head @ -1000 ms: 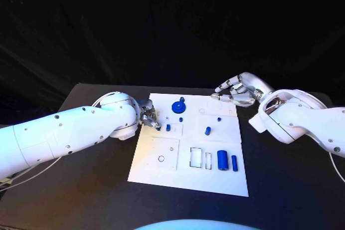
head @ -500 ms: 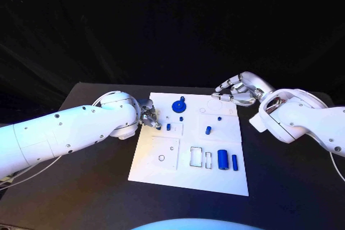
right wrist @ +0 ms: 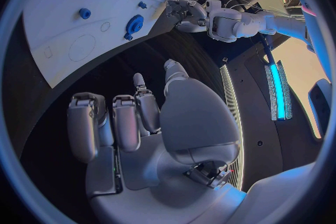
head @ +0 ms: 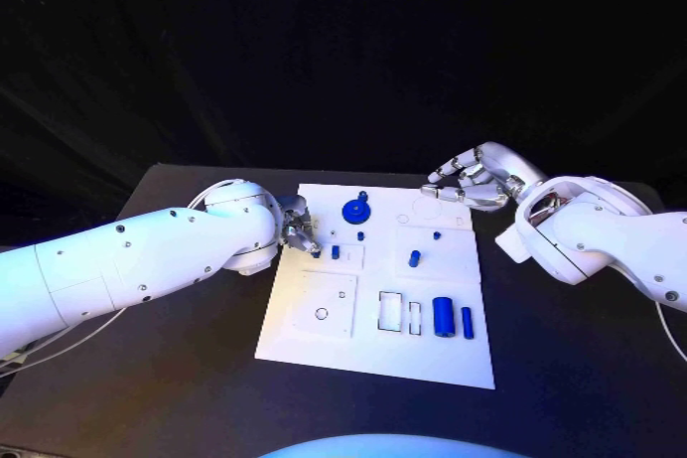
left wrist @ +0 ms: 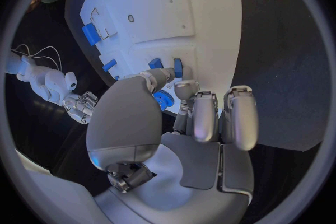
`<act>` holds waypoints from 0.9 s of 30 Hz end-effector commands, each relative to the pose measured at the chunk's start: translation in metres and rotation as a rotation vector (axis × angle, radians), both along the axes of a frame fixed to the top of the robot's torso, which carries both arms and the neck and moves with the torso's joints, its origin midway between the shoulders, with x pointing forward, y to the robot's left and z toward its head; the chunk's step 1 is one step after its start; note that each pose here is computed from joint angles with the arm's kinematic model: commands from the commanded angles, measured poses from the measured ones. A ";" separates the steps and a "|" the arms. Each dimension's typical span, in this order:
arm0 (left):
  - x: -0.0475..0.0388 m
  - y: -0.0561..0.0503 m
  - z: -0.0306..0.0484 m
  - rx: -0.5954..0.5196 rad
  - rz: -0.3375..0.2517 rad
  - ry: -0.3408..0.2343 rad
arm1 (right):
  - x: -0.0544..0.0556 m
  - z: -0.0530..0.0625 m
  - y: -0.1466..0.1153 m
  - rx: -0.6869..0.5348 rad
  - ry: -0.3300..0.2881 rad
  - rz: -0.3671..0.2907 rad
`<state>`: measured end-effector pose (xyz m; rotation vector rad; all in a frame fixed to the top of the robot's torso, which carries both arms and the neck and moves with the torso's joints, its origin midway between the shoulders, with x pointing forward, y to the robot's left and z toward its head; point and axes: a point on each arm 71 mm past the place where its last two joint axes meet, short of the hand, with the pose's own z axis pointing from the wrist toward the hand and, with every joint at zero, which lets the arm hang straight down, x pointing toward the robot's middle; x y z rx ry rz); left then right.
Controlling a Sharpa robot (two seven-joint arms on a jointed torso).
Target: Assemble the parts on the task board
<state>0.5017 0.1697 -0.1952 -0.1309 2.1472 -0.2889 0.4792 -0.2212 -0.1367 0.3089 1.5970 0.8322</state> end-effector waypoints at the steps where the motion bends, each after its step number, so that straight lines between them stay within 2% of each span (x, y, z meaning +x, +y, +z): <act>1: -0.0023 -0.003 -0.0052 0.026 -0.022 0.027 | -0.001 0.000 0.001 -0.003 0.000 0.013; 27: -0.0016 -0.003 -0.0062 0.025 -0.013 0.035 | -0.001 0.000 0.000 0.000 -0.001 0.011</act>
